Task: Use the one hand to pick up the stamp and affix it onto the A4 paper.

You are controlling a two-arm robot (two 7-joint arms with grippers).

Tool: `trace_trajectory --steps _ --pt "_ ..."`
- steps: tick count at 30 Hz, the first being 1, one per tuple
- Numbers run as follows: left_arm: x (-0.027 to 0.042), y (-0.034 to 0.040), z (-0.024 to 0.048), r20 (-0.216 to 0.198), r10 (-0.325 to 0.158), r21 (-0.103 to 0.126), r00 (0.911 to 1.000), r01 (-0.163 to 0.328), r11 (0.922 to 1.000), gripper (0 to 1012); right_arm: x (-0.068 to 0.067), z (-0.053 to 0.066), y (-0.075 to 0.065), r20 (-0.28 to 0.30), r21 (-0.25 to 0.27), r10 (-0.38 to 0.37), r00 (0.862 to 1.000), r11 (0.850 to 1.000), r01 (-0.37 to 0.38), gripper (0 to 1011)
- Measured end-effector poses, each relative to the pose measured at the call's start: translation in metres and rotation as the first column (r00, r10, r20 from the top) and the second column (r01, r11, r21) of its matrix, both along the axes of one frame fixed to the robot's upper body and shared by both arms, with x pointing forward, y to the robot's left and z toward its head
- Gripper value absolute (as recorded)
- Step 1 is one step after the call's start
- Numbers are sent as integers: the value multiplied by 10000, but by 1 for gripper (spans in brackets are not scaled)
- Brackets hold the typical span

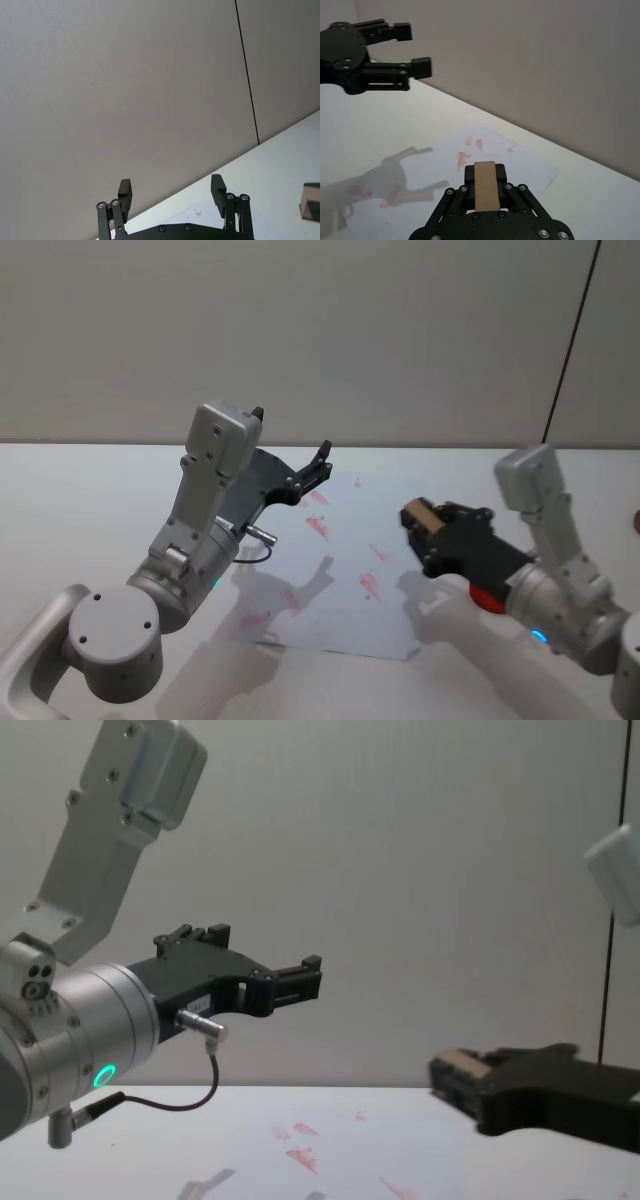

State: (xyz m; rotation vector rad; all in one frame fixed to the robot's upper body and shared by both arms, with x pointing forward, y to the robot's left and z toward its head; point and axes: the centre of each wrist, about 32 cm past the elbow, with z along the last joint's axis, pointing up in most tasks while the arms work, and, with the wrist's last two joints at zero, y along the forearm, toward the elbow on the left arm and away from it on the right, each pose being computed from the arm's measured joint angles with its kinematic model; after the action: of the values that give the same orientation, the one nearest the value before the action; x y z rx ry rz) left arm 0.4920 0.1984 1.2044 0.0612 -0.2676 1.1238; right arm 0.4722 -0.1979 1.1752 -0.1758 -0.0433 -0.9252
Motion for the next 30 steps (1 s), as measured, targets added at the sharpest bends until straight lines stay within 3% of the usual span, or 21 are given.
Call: trace_trajectory --steps 7,14,24,30 --pt "0 0 0 0 0 0 10000 0 10000 1003 131 -42 166 -377 -127 1037 9939 9945 -1043 221" --pt "0 0 0 0 0 0 10000 0 10000 1003 288 -140 382 -1167 -445 2027 9722 9769 -2091 220" --pt "0 0 0 0 -1 0 10000 1 10000 1003 389 -270 559 -2082 -999 2459 9467 9575 -2706 220" --pt "0 0 0 0 0 0 10000 0 10000 1003 408 -317 604 -2378 -1232 2416 9408 9532 -2760 220"
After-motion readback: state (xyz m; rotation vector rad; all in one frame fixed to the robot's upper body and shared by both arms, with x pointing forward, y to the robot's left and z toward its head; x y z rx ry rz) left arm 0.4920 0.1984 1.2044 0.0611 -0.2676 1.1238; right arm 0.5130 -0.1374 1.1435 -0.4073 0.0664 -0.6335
